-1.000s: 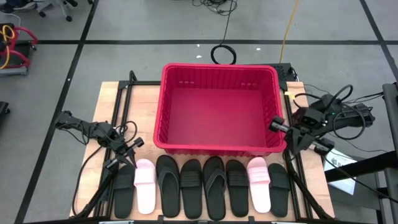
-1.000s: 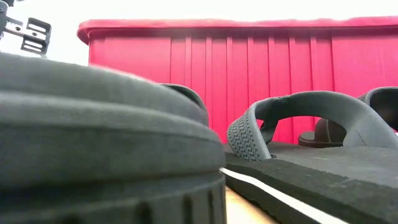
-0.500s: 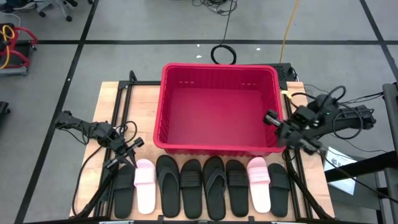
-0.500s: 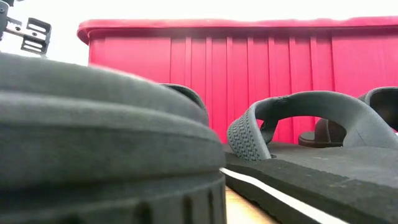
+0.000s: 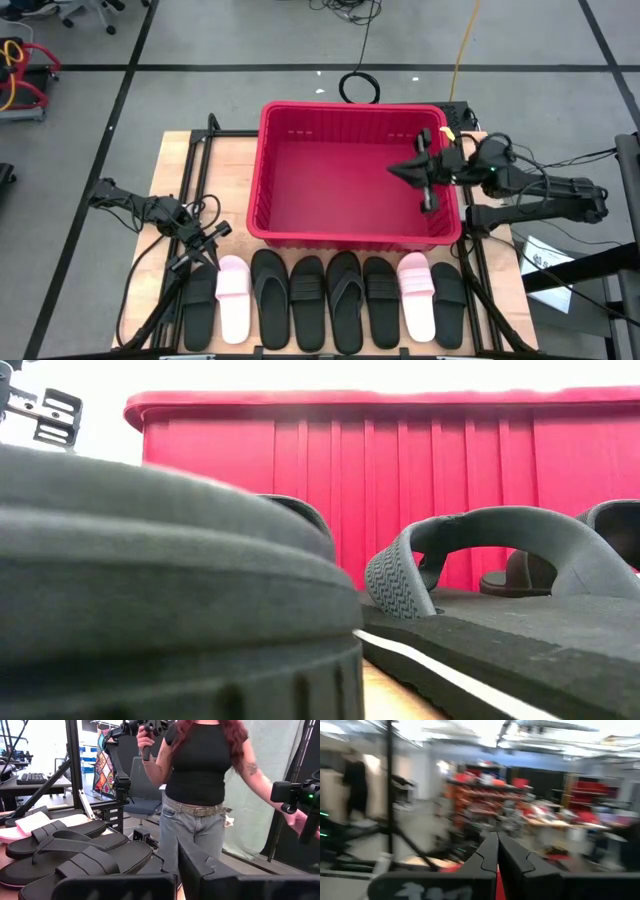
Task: Pick and place slides into bin
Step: Put the black slide into the red bin
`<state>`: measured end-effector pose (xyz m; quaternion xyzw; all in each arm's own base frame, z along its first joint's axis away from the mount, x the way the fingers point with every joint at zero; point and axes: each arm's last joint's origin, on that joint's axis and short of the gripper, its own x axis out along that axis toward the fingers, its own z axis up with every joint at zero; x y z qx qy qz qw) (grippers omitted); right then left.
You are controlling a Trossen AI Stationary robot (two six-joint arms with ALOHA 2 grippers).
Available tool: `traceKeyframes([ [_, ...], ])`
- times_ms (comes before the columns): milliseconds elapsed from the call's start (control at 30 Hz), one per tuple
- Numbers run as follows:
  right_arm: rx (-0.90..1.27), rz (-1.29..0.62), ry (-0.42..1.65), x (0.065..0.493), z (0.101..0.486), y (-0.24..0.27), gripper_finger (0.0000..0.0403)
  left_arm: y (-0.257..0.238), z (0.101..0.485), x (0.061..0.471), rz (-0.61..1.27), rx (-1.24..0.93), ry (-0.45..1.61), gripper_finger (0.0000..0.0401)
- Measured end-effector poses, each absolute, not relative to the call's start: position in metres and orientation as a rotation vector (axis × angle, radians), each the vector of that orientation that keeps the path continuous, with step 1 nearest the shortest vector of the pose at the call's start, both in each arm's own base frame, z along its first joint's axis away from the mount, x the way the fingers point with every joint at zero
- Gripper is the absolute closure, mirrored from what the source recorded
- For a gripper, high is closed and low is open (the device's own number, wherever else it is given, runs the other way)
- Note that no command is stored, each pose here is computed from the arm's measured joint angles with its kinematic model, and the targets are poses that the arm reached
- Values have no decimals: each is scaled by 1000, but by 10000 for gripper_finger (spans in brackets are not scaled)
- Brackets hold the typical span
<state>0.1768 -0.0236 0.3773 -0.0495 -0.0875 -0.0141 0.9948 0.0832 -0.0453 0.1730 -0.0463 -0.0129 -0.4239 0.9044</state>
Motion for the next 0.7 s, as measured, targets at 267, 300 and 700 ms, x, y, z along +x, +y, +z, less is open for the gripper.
traceKeyframes([
  [267,-194,-192,-109,182,374,-35,403,-45,173,83,-876,-95,-27,382],
  [300,-203,-200,-104,182,373,-35,403,-45,173,83,-876,-96,-27,379],
  [700,-146,-196,-127,181,376,-34,403,-41,198,81,-776,-90,-311,375],
])
